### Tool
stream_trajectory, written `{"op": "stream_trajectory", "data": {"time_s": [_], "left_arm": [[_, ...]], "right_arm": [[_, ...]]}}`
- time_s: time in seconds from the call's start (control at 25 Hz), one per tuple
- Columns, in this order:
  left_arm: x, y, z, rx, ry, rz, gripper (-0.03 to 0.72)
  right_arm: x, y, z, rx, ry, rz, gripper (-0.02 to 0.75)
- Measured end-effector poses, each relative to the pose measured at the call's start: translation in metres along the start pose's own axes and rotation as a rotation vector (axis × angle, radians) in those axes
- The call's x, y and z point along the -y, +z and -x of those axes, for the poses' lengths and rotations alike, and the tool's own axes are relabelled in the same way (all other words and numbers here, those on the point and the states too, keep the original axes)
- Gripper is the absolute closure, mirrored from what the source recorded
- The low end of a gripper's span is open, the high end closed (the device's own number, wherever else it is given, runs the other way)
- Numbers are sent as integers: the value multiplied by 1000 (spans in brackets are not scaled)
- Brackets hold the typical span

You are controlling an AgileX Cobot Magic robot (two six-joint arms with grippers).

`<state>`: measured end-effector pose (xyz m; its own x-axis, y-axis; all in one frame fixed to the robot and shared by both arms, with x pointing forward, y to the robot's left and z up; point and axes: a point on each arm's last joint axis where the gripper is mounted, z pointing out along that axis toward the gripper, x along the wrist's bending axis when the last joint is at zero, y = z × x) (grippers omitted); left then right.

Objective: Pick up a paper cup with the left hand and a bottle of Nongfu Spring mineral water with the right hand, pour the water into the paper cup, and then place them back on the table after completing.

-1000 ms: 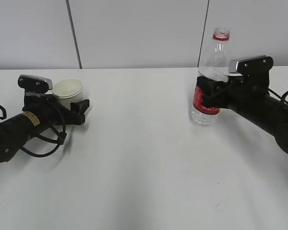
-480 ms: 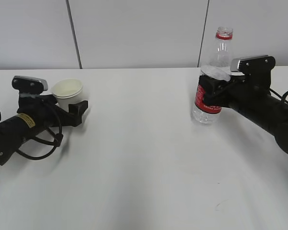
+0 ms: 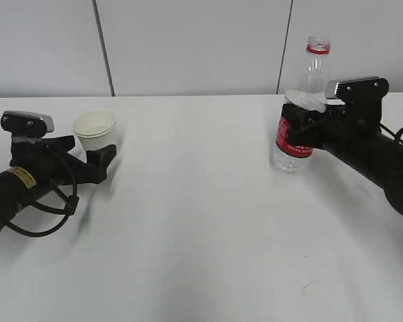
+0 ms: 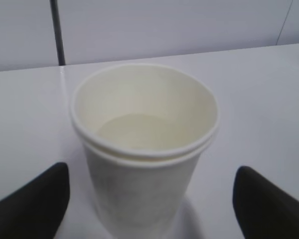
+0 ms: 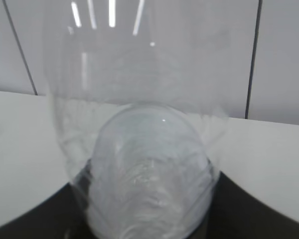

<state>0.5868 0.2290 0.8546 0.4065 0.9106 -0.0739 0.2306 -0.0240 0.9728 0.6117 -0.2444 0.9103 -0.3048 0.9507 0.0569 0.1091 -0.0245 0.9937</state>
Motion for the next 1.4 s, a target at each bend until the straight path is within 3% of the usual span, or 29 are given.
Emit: {"op": "stream_trajectory", "data": {"time_s": [0.24,1.4], "left_arm": [[3,-7,1,-9,-11,-17,89],[-11,-30,8,-11,-10,-2,98]], "right_arm": [[-1,0,4,39,-18,6,403],[29,10,10,71,-25,44,397]]}}
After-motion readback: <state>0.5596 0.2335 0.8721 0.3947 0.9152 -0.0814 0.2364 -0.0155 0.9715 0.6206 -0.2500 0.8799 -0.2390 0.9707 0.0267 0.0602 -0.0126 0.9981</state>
